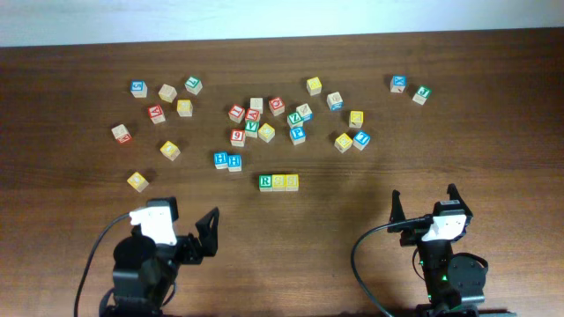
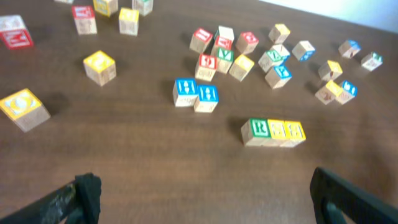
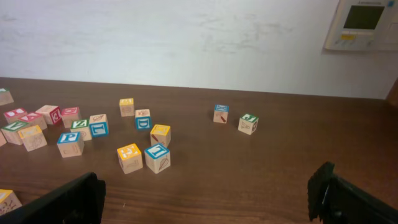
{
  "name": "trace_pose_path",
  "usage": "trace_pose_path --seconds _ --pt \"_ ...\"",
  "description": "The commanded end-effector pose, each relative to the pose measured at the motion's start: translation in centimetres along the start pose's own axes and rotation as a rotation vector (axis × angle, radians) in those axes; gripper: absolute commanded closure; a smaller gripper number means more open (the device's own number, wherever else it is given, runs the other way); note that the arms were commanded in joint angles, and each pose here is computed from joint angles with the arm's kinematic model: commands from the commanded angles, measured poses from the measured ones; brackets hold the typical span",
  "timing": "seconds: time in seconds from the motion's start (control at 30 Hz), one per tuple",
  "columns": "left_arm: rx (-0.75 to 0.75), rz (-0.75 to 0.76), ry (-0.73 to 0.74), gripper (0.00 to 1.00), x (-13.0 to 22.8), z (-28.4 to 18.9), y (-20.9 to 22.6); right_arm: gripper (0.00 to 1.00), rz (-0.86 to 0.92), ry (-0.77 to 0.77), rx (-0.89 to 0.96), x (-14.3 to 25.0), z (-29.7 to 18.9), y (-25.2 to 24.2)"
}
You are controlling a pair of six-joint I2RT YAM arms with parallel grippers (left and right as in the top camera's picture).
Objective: Spell out RSS
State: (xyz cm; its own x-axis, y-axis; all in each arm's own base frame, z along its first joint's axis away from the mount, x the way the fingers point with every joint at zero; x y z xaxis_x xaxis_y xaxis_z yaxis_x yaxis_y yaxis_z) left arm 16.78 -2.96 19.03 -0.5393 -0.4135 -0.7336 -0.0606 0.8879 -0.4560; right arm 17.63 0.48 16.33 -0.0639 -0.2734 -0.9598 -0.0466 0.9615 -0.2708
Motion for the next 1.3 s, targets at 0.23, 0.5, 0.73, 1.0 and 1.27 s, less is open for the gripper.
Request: trace_pose_path --seconds 0.23,0.5,0.73,1.0,1.27 --pt "0.064 0.253 -0.225 0.01 1.7 -0.4 1.6 0.02 0.005 0.005 0.0 0.2 0.0 0.1" --pt "0.043 0.253 -0.511 0.01 0.1 1.3 3.4 0.02 0.005 0.005 0.0 0.2 0.0 0.1" --pt "-0.015 0.231 -0.506 0.01 0.1 1.4 4.1 0.02 0.005 0.005 0.0 0.2 0.0 0.1" --pt "-0.096 0.154 -0.533 0.01 -0.1 1.2 5.1 0.02 0.005 0.005 0.0 0.2 0.0 0.1" --pt "-0.119 0.208 -0.533 0.01 -0.1 1.2 5.2 0.02 0.005 0.005 0.0 0.2 0.0 0.1"
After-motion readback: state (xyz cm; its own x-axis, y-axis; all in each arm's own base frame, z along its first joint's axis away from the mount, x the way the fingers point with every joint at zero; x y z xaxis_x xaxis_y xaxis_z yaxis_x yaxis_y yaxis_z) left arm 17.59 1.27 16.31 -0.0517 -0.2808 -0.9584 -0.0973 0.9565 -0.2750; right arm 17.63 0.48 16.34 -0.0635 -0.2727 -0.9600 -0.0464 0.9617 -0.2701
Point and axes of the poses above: each gripper's point midway between its finger pads, its own z axis out along the fingers, its own y axis along the line the jaws close on, x = y × z, the point moved 7 cm from there along -z, back along the fingers, and after that the axes turned 14 degrees about -z, right-handed, at the moved point
